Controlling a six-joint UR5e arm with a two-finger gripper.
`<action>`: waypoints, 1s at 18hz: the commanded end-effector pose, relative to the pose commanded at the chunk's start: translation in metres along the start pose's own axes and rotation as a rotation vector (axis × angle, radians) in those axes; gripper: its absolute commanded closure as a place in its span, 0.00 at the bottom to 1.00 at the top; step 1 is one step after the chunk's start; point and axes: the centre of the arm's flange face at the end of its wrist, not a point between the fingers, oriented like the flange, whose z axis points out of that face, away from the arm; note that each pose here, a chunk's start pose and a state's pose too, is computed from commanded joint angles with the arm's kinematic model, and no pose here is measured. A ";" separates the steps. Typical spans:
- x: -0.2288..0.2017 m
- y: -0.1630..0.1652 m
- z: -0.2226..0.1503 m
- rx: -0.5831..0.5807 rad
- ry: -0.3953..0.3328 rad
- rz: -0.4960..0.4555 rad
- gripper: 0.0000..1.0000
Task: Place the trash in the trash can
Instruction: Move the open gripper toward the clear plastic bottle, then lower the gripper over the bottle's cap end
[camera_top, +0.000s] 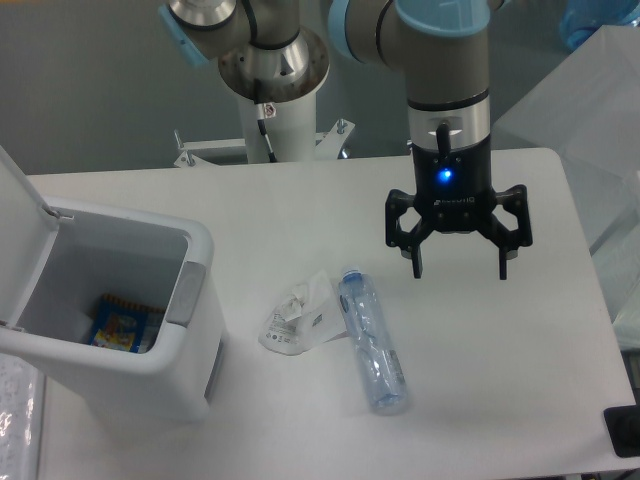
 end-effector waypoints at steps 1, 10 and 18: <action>0.000 0.000 0.002 0.000 -0.002 0.000 0.00; 0.004 0.004 0.052 -0.057 0.031 -0.041 0.00; 0.039 0.007 0.131 -0.093 0.075 -0.215 0.00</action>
